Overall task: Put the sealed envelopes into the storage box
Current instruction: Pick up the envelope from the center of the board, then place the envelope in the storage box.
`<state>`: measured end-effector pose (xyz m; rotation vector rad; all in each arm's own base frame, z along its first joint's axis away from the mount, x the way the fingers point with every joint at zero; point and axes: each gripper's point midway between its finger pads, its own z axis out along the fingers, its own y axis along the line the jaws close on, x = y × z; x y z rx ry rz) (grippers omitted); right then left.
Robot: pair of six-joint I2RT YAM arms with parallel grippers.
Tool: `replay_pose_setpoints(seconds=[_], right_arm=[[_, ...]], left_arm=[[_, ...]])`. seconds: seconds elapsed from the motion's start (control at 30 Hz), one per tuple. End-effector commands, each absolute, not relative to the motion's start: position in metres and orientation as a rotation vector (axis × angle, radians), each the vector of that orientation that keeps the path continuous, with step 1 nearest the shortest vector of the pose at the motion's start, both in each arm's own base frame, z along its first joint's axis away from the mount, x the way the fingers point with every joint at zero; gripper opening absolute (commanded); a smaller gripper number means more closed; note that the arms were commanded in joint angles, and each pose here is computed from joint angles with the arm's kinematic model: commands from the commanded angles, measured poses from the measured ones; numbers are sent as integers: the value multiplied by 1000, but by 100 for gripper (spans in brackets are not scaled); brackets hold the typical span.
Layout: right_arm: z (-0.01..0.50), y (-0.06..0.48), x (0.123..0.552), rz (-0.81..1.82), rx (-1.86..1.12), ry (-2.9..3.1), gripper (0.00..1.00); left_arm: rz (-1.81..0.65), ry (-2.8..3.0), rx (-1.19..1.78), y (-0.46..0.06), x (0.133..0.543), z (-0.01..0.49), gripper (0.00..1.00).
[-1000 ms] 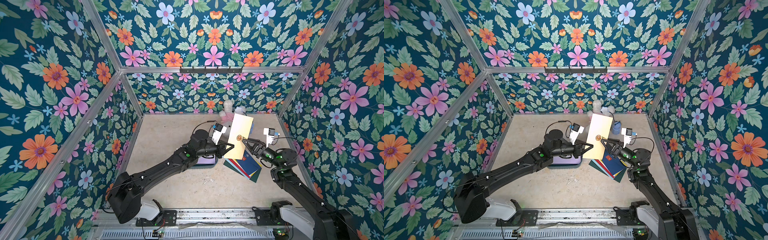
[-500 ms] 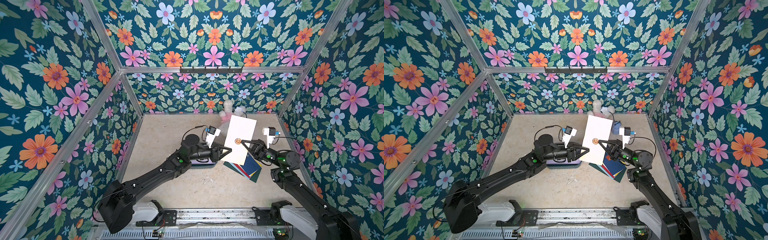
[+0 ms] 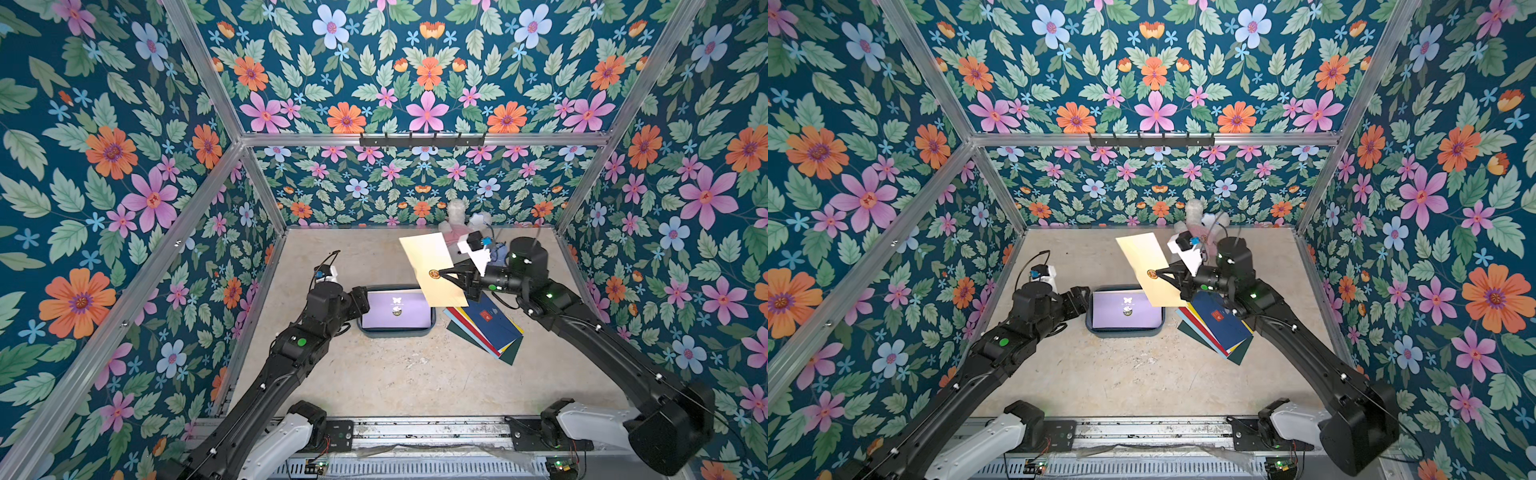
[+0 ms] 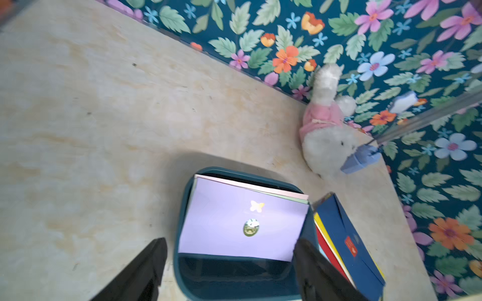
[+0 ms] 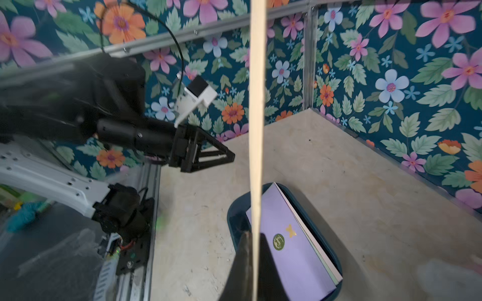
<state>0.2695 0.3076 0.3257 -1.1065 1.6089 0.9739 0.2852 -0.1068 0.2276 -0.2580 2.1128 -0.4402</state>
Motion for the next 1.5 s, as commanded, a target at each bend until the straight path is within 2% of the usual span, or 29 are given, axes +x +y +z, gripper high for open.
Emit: replay_pose_setpoints(seconds=[0.0,0.2,0.57,0.97,1.27,1.3,1.33,1.37,1.47], right_arm=[[278,313,273,708,-1409,1692,0],[232,349,294,487,-1710,1833,0],[175,389,307,330,-1967,1854,0],[126,407,291,258,-2117,1834,0],[108,416,285,261,-2148,1830,1],[107,417,286,252,-2140,1832,10],[106,417,288,234,-2127,1840,25],[106,417,290,217,-2115,1844,32],[108,419,294,188,-2087,1854,37]], left_arm=[[-187,2106,-299,-66,277,231,83],[-44,2118,-285,-47,269,241,82],[-81,2027,-283,-38,254,253,82],[-70,2036,-269,-40,256,252,83],[-56,2053,-257,-41,260,249,83],[-58,2053,-258,-41,260,249,83],[-60,2055,-256,-42,259,248,83],[-68,2056,-249,-43,259,248,83],[-102,2063,-228,-49,260,246,83]])
